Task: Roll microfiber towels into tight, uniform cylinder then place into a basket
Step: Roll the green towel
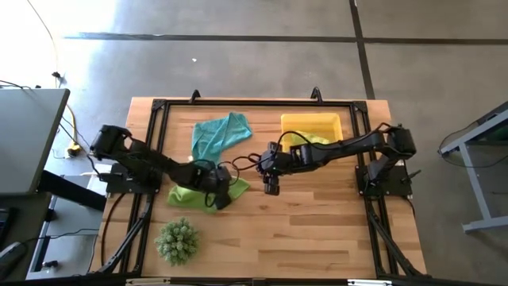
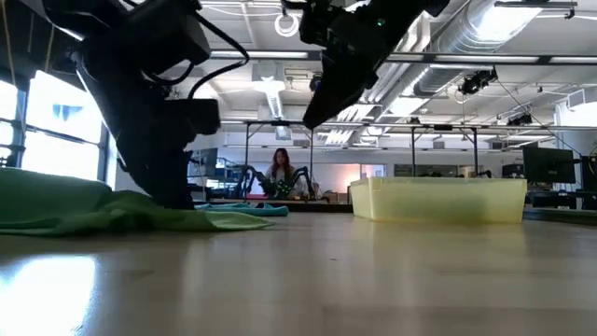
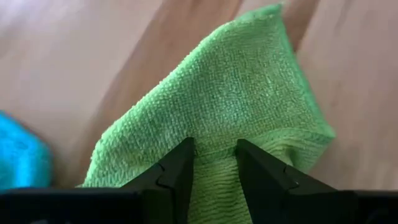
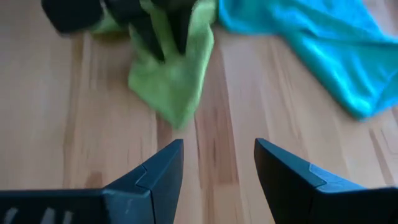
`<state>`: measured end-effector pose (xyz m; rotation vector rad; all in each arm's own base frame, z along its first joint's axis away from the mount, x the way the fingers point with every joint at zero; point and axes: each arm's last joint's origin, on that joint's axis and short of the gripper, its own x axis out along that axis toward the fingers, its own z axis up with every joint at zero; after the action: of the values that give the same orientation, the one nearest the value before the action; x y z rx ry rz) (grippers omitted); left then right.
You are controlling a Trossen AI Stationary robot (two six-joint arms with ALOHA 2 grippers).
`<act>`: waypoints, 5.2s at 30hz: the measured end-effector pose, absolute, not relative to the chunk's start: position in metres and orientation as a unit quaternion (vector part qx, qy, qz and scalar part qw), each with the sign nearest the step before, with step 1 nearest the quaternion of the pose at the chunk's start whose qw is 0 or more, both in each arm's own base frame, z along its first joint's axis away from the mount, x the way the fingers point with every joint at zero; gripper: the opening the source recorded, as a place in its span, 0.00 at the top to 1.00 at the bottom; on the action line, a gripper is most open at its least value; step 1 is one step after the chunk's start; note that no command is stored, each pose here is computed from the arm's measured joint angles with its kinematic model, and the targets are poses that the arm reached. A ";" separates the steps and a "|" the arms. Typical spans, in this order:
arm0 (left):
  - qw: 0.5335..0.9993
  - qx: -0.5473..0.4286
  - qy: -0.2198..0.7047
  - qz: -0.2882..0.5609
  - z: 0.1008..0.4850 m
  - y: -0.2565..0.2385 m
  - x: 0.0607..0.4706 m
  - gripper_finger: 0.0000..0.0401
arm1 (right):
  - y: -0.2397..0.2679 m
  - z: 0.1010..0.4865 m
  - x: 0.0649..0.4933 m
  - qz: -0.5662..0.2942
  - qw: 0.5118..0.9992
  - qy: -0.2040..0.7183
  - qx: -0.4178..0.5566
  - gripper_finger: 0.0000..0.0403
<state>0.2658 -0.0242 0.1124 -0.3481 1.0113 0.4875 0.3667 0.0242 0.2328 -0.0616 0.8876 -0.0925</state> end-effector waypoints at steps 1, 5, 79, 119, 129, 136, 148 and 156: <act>0.839 -0.166 0.466 0.224 0.109 -0.027 0.270 0.72 | 0.025 0.231 0.365 -0.043 0.897 0.438 -0.033 0.53; 0.868 -0.178 0.422 0.192 0.100 -0.036 0.285 0.72 | 0.031 0.228 0.365 -0.035 0.893 0.447 -0.038 0.53; 0.899 -0.232 0.366 -0.063 0.140 -0.159 0.283 0.72 | 0.112 0.117 0.383 0.115 0.838 0.528 -0.078 0.83; 0.973 0.162 0.167 0.009 0.238 -0.132 0.357 0.72 | 0.154 0.306 0.278 0.160 0.914 0.344 -0.145 1.00; 0.980 0.138 0.135 -0.055 0.249 -0.120 0.367 0.72 | 0.156 0.320 0.277 0.192 0.916 0.277 -0.220 1.00; 0.974 0.122 0.133 -0.134 0.249 -0.124 0.366 0.72 | 0.151 0.323 0.278 0.128 0.914 0.262 -0.283 1.00; 0.960 0.085 0.183 -0.196 0.240 -0.150 0.353 0.72 | 0.139 0.349 0.265 0.043 0.930 0.216 -0.295 1.00; 0.966 0.084 0.218 -0.110 0.234 -0.148 0.350 0.72 | 0.139 0.358 0.266 0.028 0.955 0.180 -0.233 1.00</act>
<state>0.3504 -0.1483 0.2336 0.1699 0.4407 -0.2223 0.2663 0.1395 0.3582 -0.4724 0.3648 0.0564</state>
